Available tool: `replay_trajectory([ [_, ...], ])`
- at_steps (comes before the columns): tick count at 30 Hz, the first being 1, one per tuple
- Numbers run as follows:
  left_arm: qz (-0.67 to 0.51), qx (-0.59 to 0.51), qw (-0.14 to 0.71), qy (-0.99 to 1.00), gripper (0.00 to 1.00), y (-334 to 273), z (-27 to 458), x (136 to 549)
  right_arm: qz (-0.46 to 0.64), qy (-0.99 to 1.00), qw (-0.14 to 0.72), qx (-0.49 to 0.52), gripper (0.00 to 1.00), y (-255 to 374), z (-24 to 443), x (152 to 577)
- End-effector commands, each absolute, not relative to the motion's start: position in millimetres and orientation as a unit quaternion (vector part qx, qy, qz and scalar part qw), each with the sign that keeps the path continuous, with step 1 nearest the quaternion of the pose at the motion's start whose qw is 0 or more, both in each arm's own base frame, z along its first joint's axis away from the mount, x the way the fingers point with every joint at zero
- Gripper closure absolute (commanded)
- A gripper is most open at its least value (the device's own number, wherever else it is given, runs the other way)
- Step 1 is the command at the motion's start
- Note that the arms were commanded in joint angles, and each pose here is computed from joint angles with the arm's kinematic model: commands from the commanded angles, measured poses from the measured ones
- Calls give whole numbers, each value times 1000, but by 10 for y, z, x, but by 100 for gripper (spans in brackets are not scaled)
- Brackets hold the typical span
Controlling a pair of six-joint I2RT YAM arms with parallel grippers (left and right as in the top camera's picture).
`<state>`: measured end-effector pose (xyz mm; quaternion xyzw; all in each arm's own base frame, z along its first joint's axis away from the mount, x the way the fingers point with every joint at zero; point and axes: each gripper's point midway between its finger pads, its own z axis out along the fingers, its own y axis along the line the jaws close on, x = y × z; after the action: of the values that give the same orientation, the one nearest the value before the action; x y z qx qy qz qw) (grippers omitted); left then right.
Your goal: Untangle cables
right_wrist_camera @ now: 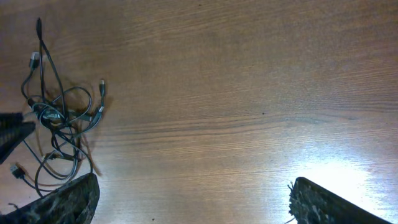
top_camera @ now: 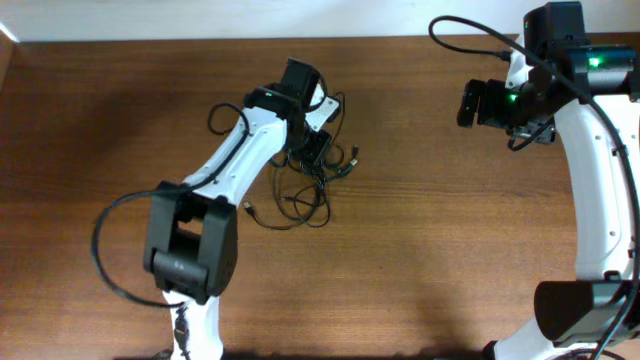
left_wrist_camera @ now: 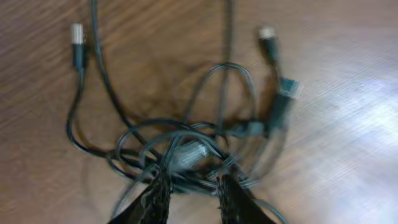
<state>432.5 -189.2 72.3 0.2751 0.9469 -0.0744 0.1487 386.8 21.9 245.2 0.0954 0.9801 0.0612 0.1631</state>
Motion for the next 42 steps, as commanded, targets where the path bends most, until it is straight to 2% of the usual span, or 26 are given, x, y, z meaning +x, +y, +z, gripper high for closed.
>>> replay_trajectory([
  [1, -37, 232, 141, 962, 70, -1761, 421, 4447, 55, 979, 170, 93, 1, 196, 2491, 3877],
  [16, 0, 227, 87, 970, 68, -1643, -322, 4424, 55, 980, 169, 93, 1, 195, 2488, 3870],
  [18, -1, 228, 87, 970, 71, -1647, -322, 4424, 55, 980, 169, 93, 1, 195, 2488, 3870],
  [20, -18, 244, 60, 968, 83, -1673, -340, 4285, 55, 980, 168, 93, 1, 195, 2487, 3868],
  [21, -17, 244, 44, 969, 85, -1646, -348, 4213, 55, 980, 168, 93, 1, 195, 2487, 3868],
  [27, -38, 242, -2, 970, 82, -1660, -357, 3982, 55, 980, 168, 93, 1, 196, 2486, 3865],
  [29, -41, 240, -13, 970, 74, -1659, -373, 3932, 55, 980, 165, 93, 1, 196, 2481, 3851],
  [31, -38, 239, -33, 970, 70, -1627, -434, 3852, 55, 981, 162, 94, 1, 195, 2476, 3838],
  [32, -36, 239, -45, 969, 74, -1610, -479, 3808, 54, 981, 161, 94, 1, 195, 2475, 3835],
  [34, -35, 238, -53, 969, 96, -1597, -522, 3777, 54, 981, 161, 94, 1, 195, 2475, 3835],
  [35, -35, 238, -51, 969, 100, -1602, -514, 3790, 54, 981, 161, 94, 1, 195, 2476, 3836],
  [39, -36, 238, -45, 969, 100, -1639, -310, 3897, 62, 981, 161, 92, 1, 222, 2478, 3836],
  [42, -40, 239, -26, 970, 100, -1723, 241, 4110, 115, 977, 163, 81, 1, 406, 2517, 3866],
])
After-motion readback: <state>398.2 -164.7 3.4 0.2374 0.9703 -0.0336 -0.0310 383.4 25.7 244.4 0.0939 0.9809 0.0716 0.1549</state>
